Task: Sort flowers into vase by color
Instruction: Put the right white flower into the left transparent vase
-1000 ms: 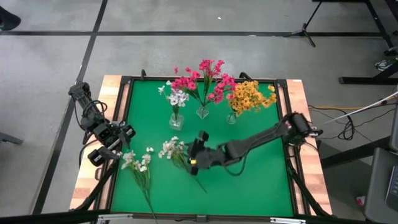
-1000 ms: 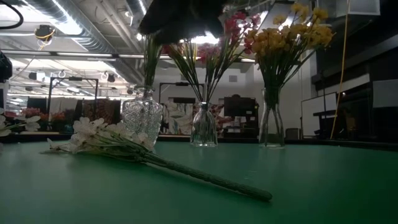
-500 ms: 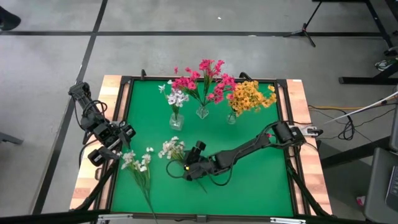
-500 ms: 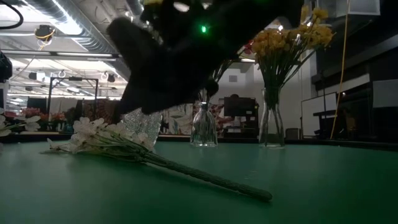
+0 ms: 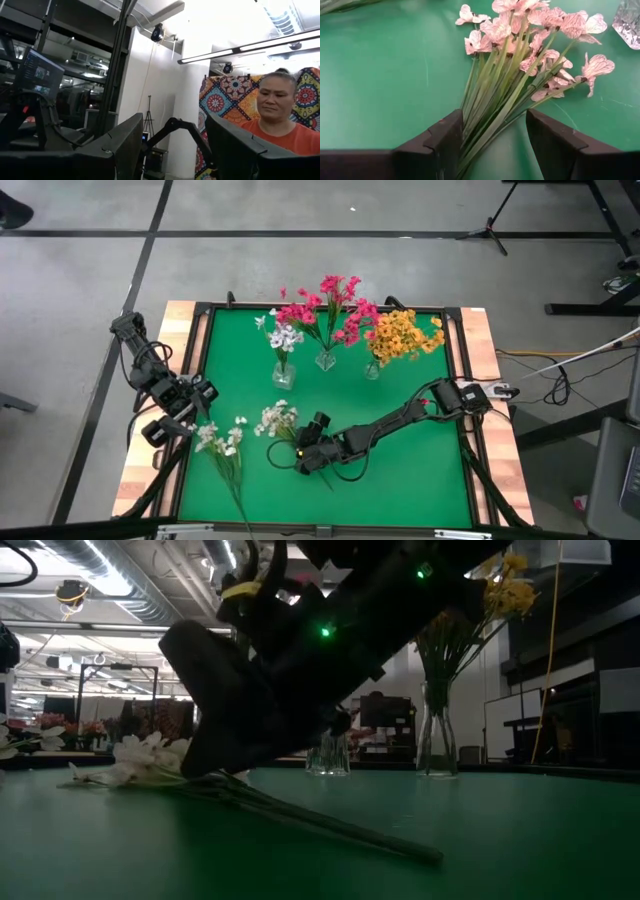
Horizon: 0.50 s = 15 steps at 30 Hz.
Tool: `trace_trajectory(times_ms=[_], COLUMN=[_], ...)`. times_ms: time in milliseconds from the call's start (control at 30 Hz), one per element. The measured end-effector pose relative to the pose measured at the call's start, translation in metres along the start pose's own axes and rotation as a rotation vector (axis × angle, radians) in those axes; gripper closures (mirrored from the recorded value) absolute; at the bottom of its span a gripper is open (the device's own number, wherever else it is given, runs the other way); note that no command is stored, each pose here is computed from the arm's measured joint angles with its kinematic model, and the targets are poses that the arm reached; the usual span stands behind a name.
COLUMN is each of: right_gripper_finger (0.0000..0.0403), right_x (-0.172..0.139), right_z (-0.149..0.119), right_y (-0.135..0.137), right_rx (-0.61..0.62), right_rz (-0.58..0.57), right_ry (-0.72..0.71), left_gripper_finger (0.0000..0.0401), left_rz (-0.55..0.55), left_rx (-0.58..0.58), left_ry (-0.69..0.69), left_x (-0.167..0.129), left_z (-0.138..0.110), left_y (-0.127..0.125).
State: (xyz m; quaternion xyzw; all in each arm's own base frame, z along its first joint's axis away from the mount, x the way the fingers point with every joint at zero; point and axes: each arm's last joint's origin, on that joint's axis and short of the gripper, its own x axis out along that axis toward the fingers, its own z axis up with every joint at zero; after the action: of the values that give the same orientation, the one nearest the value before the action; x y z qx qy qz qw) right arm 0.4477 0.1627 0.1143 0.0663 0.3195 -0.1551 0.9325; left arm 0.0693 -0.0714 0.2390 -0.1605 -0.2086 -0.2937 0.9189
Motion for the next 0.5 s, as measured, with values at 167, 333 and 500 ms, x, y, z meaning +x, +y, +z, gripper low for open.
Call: trace_trajectory(times_ms=[167, 333, 500], right_gripper_finger=[0.0185, 0.0185, 0.0185], right_x=[0.000, -0.005, -0.006], right_z=[0.000, 0.012, 0.015], right_y=[0.000, 0.003, 0.004], right_rx=[-0.002, 0.030, 0.066], right_rz=[-0.006, 0.037, 0.049], right_ry=[0.001, -0.067, -0.088], left_gripper_finger=[0.0187, 0.0187, 0.0187], left_rz=[0.001, 0.001, 0.001], left_rx=[0.004, 0.000, 0.000], left_ry=[0.013, 0.013, 0.013], left_x=[0.000, 0.000, 0.000], left_z=[-0.001, -0.001, -0.001], left_y=[0.000, 0.000, 0.000])
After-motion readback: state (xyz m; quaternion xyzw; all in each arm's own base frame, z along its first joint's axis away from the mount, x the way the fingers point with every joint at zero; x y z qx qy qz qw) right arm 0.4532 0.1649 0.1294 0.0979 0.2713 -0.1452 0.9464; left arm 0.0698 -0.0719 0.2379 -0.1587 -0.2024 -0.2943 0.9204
